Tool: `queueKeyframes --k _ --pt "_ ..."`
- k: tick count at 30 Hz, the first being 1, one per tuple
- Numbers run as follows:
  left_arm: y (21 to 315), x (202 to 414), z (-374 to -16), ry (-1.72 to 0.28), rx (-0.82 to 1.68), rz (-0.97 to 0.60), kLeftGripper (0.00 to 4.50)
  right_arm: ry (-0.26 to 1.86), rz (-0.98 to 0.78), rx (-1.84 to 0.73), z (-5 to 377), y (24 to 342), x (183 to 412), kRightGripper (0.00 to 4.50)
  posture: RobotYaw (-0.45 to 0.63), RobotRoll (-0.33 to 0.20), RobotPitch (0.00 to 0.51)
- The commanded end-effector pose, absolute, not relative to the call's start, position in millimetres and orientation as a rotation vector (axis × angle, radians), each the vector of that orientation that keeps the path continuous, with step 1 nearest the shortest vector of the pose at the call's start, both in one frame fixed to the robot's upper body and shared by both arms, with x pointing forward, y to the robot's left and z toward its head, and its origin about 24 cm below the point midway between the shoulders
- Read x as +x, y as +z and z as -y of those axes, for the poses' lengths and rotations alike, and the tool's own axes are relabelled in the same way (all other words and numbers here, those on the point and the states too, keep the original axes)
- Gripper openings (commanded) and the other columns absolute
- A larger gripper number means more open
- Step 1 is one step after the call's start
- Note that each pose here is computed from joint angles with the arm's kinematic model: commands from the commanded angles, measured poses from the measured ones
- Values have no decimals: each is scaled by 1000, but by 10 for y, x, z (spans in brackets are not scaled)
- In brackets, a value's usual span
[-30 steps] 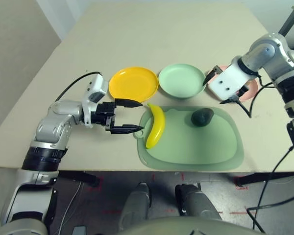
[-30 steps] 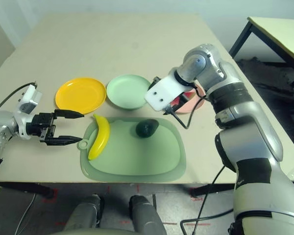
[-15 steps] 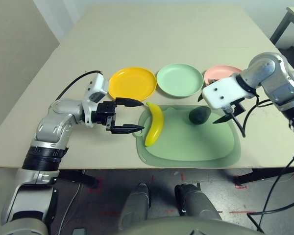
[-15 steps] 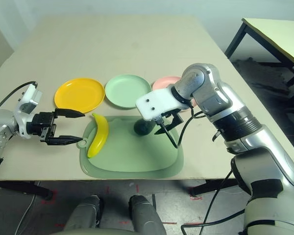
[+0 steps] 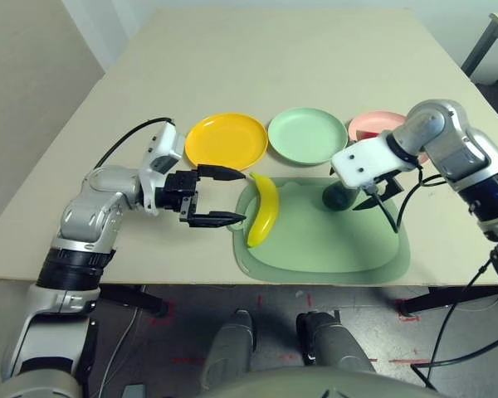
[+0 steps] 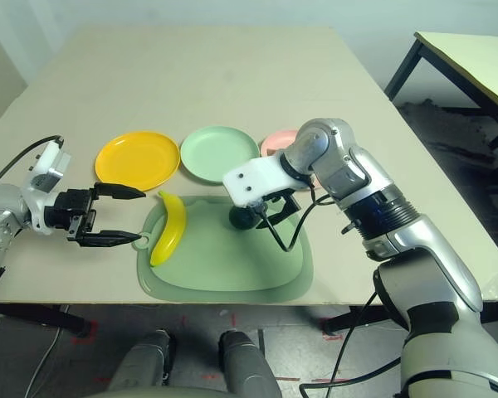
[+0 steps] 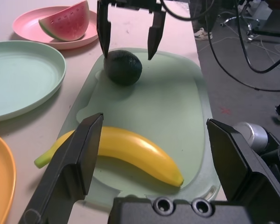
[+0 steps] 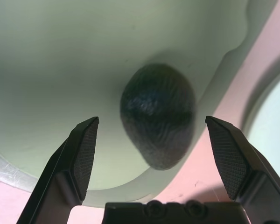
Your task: Place the fruits into color-matched plates.
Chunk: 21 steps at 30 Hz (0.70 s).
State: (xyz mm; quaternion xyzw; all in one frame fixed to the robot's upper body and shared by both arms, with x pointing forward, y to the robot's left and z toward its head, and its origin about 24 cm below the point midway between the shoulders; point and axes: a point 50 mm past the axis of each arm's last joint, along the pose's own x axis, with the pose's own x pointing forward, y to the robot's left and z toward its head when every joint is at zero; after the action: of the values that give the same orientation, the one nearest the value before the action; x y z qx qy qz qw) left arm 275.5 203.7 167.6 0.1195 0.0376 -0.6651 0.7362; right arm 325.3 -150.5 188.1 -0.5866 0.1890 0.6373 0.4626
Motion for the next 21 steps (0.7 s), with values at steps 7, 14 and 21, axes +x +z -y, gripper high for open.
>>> queueKeyframes --k 7,14,21 --pt "1706 2728 -2062 -1461 289 -83 4500 1571 -466 -1428 1447 1772 3283 4483 9 0 147" --pt "1710 2719 -2070 -1461 299 -73 4500 1573 -484 -1407 1440 1701 3297 3317 17 0 147" --pt "1732 2697 -2088 -1450 295 -58 4500 1590 -511 -1414 1503 1700 3266 2915 32 0 138"
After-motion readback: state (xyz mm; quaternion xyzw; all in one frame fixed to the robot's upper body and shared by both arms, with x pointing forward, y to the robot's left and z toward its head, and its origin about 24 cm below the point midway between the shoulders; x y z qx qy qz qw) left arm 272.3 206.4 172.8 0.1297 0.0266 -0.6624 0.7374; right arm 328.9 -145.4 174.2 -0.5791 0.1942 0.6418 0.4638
